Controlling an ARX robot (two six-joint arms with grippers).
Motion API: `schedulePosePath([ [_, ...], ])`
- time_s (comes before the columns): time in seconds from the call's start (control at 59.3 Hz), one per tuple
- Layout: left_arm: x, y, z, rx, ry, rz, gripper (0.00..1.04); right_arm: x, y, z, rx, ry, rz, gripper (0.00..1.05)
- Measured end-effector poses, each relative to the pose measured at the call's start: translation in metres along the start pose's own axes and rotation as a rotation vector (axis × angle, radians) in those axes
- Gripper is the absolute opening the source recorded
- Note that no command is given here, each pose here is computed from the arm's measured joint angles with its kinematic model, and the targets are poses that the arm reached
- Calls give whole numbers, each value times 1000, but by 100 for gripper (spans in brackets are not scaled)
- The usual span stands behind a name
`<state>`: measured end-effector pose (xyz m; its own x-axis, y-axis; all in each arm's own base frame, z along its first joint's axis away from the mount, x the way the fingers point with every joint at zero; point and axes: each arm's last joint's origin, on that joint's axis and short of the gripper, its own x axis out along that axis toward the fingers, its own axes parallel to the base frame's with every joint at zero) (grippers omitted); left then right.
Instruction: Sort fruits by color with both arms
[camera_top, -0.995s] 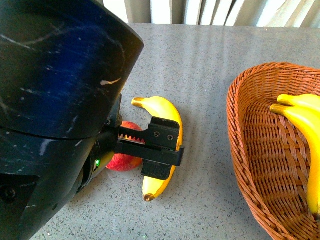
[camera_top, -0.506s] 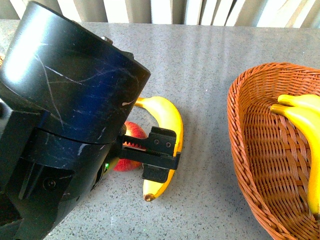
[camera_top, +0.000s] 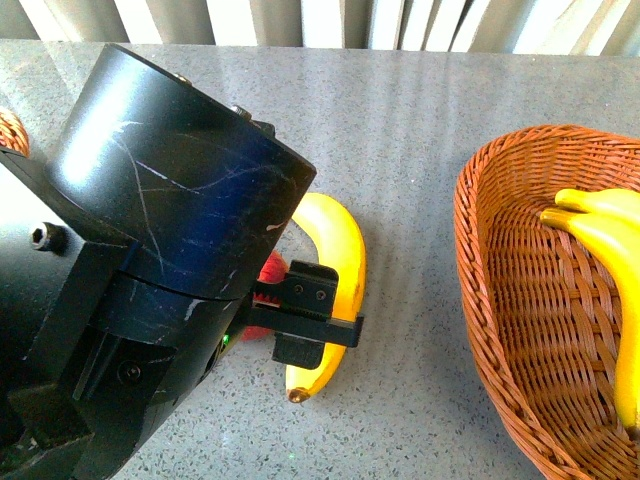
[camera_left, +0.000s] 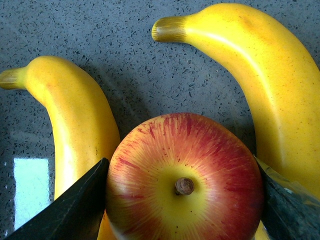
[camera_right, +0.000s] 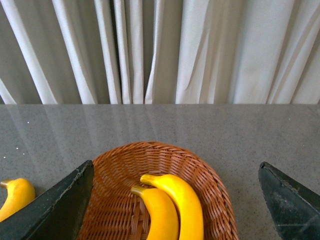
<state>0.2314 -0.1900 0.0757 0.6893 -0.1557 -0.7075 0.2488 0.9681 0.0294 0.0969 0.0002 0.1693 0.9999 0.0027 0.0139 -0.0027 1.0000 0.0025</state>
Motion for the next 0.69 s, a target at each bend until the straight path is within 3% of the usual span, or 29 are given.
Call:
schedulePosePath([
  [0.253,-25,15,14,-77,-69,9,71,0,0,0,0,0,0,96],
  [0.472,-64,82,37,-267,-201,150,71,0,0,0,0,0,0,96],
  [0.692,-71,171,22,-462,-205,445,71,0,0,0,0,0,0,96],
])
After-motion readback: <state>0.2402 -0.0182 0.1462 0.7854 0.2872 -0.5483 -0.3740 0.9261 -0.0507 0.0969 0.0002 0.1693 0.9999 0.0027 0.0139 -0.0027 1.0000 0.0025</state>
